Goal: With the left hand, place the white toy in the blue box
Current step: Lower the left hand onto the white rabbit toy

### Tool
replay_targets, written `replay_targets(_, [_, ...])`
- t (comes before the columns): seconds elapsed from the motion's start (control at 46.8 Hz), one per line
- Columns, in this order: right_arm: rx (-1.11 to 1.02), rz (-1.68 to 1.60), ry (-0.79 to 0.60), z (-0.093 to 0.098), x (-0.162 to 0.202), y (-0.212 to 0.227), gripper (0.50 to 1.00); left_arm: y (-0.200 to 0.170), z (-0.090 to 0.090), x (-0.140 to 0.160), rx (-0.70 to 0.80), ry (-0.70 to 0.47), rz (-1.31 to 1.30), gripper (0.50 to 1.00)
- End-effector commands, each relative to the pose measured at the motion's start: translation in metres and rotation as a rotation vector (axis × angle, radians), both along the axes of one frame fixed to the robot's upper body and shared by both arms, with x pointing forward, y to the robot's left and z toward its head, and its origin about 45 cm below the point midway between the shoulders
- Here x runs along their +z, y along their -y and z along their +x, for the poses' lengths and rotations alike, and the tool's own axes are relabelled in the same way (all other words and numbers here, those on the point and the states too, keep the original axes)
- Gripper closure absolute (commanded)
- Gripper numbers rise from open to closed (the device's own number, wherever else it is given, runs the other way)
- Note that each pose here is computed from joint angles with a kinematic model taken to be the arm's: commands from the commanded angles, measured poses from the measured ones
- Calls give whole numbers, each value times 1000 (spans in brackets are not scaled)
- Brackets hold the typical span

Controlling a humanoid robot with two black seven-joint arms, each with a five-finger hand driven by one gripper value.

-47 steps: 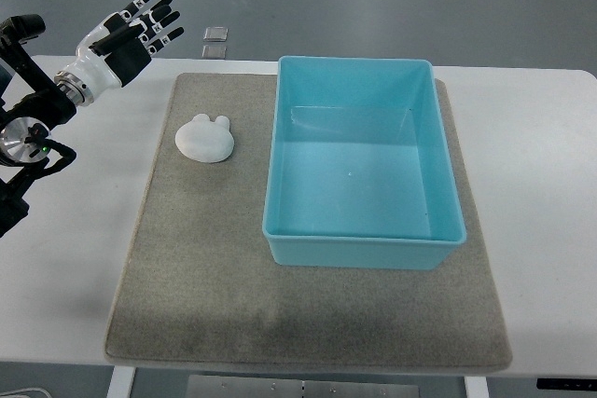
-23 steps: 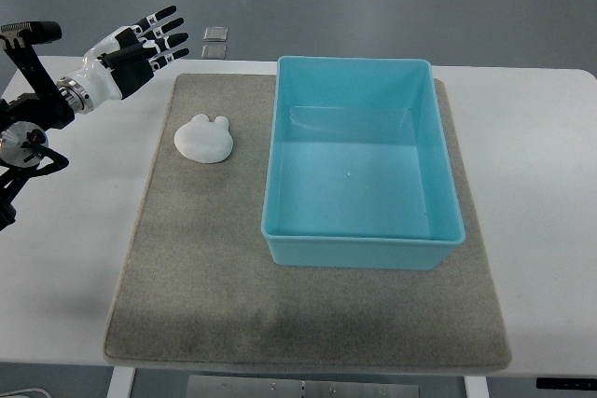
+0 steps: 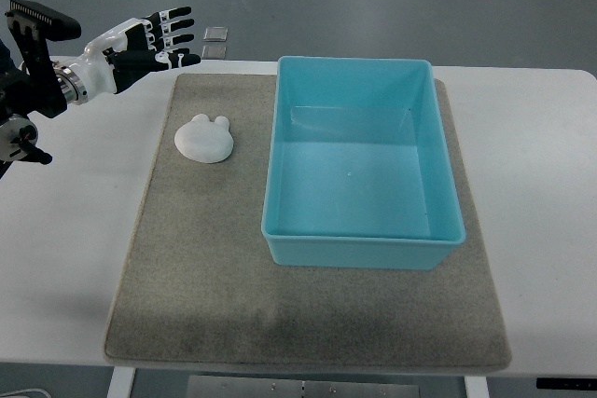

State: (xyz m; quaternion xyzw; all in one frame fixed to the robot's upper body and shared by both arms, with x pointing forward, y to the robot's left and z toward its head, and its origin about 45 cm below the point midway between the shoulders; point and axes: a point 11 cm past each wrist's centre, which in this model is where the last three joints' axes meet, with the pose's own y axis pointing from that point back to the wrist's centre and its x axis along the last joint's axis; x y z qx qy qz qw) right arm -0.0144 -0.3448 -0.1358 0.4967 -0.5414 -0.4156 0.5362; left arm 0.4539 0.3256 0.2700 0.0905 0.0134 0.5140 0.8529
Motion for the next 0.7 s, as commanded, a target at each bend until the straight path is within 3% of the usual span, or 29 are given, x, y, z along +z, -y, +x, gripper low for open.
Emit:
replay_targets(0.0, [1, -2, 1, 1, 0, 0, 564, 10, -3, 3, -39, 23, 53, 506])
replay_targets(0.427, [0, 0, 0, 0, 0, 0, 564, 24, -17, -6, -244, 172, 599, 519])
replay_targets(0.683, [0, 0, 0, 0, 0, 0, 562, 32, -24, -14, -333, 219, 753, 538])
